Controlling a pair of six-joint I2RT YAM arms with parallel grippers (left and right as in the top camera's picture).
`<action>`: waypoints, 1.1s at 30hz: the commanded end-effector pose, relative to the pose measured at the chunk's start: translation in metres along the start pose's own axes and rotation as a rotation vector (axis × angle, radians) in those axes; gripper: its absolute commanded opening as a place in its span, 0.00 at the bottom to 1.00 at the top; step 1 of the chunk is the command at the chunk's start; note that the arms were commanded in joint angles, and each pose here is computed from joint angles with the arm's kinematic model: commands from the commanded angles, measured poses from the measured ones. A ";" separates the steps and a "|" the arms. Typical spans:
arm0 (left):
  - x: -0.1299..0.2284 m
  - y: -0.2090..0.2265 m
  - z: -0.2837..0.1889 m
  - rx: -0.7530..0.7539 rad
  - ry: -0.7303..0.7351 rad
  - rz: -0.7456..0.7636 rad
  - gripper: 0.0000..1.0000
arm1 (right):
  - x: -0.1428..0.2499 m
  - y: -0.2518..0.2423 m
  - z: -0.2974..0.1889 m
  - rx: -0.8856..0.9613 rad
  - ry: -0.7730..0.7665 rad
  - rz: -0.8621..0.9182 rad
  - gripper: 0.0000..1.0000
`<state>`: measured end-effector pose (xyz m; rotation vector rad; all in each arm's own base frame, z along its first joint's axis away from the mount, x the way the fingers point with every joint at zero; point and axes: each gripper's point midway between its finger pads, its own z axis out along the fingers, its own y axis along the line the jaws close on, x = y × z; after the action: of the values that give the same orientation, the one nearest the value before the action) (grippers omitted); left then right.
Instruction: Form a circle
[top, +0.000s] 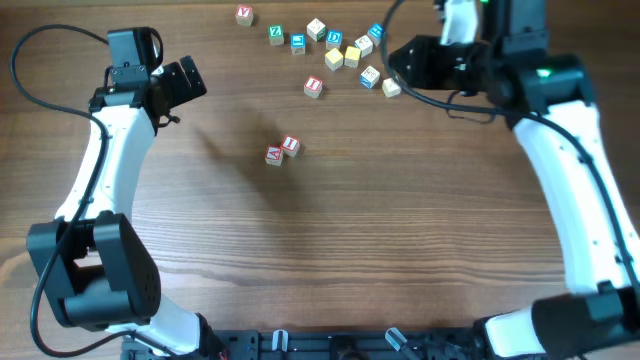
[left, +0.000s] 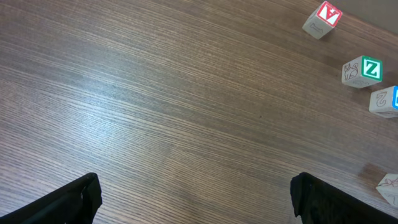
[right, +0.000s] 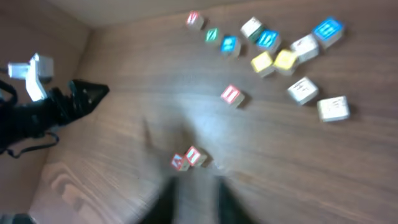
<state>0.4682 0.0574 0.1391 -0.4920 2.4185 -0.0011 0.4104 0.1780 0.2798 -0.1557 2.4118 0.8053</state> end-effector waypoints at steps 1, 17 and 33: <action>-0.005 0.000 -0.004 0.004 -0.014 -0.012 1.00 | 0.029 0.015 0.051 -0.001 0.125 -0.009 0.04; -0.005 0.000 -0.004 0.004 -0.014 -0.012 1.00 | 0.181 0.037 0.198 0.296 0.430 -0.006 0.04; -0.005 0.000 -0.004 0.004 -0.014 -0.012 1.00 | 0.209 0.033 0.229 0.414 0.360 -0.089 0.04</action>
<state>0.4682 0.0574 0.1391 -0.4920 2.4185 -0.0011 0.3429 0.3571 0.0484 -0.2813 2.8196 0.2948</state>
